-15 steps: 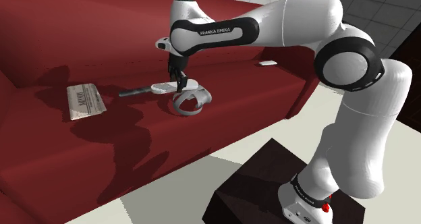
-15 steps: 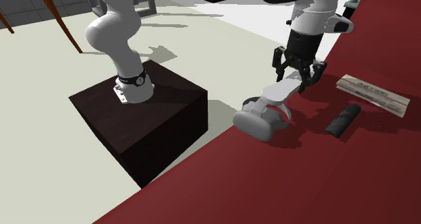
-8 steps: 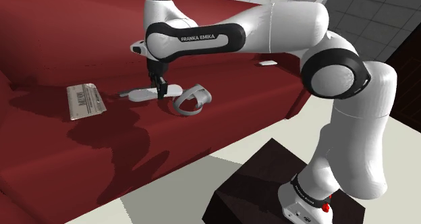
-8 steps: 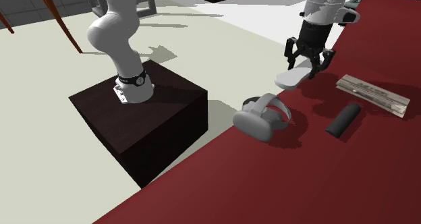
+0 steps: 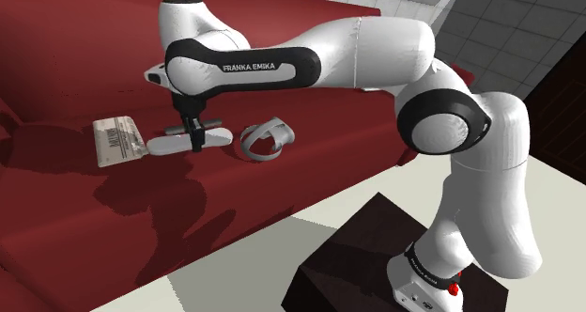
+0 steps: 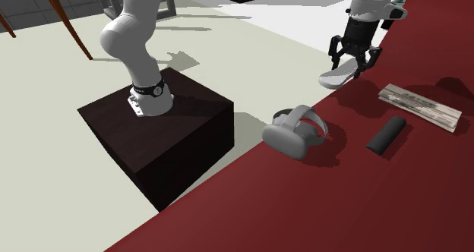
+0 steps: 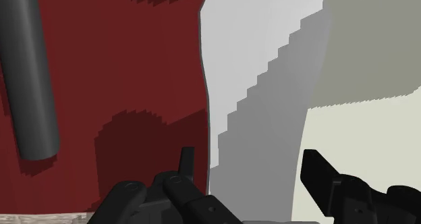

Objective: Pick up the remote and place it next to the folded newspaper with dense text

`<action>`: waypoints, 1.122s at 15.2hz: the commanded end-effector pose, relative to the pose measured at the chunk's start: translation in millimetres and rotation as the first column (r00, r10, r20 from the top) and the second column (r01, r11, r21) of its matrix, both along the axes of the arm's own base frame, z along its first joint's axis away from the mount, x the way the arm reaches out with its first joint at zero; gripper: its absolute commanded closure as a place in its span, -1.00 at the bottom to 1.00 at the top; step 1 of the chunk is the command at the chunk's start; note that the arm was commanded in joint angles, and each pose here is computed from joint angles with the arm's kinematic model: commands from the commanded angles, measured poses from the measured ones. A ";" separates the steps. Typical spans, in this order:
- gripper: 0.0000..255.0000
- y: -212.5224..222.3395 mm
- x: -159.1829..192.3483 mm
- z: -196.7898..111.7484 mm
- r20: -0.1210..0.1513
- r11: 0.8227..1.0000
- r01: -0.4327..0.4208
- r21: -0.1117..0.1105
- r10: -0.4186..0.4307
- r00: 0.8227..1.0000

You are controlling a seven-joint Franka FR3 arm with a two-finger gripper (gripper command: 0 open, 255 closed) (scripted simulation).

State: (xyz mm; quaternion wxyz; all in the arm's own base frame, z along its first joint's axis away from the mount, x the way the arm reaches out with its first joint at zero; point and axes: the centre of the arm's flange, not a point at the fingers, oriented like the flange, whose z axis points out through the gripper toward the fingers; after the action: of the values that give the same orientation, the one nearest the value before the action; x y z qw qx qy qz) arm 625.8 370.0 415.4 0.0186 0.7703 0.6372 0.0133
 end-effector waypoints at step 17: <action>1.00 2.3 0.6 -69.7 0.001 1.000 0.001 0.000 -0.001 1.000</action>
State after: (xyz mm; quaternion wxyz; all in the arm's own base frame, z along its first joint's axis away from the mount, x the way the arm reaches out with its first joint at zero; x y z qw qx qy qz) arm 626.3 372.2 345.6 0.0187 0.7706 0.6369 0.0134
